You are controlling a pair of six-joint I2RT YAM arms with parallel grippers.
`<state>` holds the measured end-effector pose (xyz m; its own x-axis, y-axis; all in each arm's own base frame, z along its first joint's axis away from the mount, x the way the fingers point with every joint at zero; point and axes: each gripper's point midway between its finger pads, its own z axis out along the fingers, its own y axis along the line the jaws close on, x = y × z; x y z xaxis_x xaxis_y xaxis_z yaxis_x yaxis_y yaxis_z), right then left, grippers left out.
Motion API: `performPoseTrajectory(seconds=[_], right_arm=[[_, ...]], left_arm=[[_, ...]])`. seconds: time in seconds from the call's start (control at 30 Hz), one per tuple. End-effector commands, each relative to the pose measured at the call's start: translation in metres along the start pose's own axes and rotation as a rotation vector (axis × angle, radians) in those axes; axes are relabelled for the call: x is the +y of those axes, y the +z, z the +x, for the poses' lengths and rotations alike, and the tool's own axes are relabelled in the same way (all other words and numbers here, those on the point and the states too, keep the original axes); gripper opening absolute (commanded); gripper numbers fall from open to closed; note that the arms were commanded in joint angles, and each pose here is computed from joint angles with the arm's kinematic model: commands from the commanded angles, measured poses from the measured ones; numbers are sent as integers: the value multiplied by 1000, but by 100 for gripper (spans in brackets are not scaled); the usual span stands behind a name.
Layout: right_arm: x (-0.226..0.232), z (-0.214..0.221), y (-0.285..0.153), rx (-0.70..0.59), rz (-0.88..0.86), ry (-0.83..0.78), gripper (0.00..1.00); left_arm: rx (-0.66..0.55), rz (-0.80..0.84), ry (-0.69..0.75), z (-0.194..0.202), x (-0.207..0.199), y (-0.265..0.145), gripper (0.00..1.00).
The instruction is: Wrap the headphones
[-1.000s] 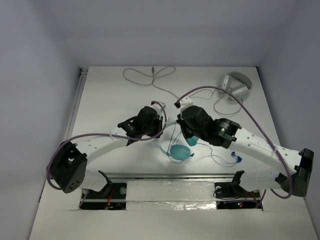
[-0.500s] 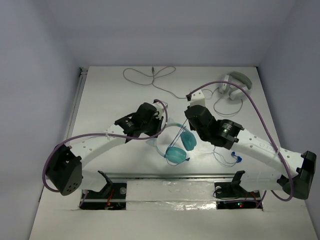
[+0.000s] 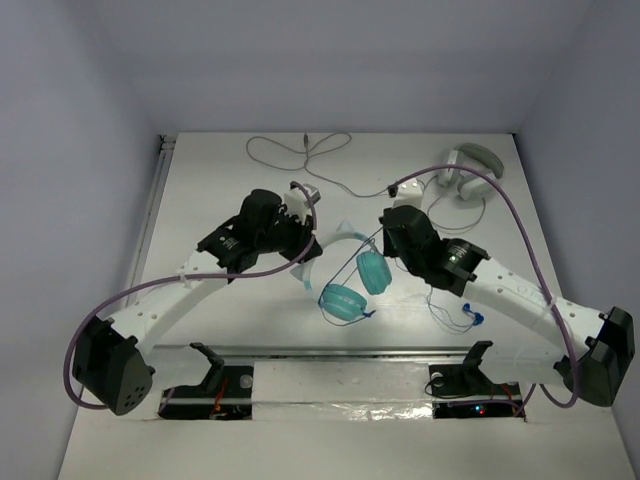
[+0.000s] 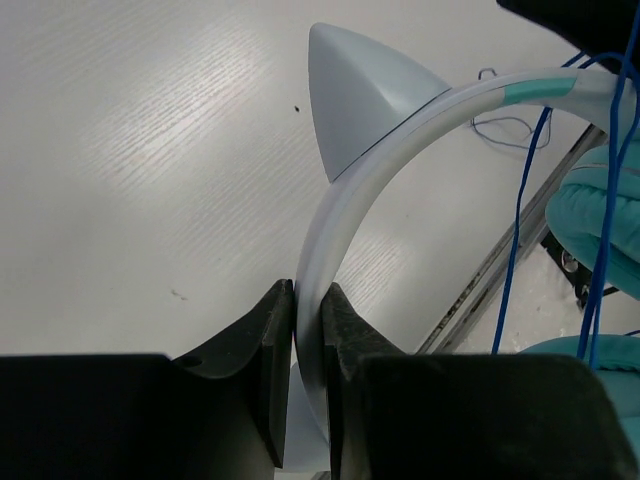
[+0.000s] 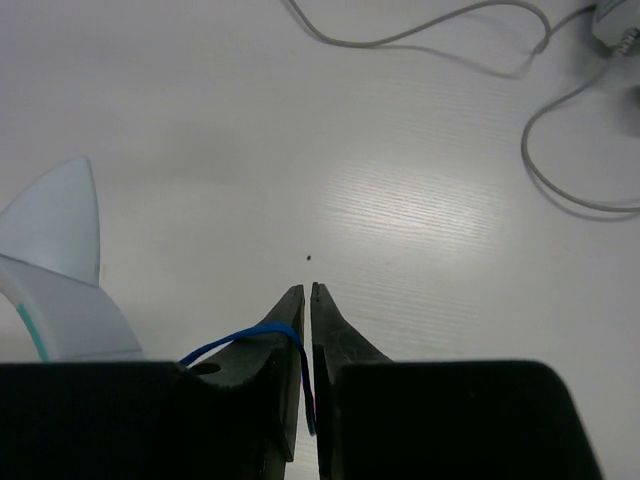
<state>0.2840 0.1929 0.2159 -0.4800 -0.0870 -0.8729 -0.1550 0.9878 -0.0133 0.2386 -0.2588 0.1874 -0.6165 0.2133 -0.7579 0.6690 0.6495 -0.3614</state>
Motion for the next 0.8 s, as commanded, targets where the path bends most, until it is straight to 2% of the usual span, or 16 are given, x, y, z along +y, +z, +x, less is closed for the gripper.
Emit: performPoseTrajectory(seconds=[0.0,0.23,0.47,0.67,0.77], right_arm=[[11,-23,-7,-96,-83,126,13],[28,-32,-3,-173,-284,241,14],[52,-40,1,-232,-491,290,28],[62,-19,18,-232,-554,295,31],[66,4,32,-180,-563,302,31]], left_arm=[[-189,92,17,-58,-20,-28,0],[-297,148,-5,-87,-18,-51,0],[-389,164,-8,-122,-21,-74,0],[-489,167,-42,-158,-24,-102,0],[-528,150,-66,-172,-20,-113,0]])
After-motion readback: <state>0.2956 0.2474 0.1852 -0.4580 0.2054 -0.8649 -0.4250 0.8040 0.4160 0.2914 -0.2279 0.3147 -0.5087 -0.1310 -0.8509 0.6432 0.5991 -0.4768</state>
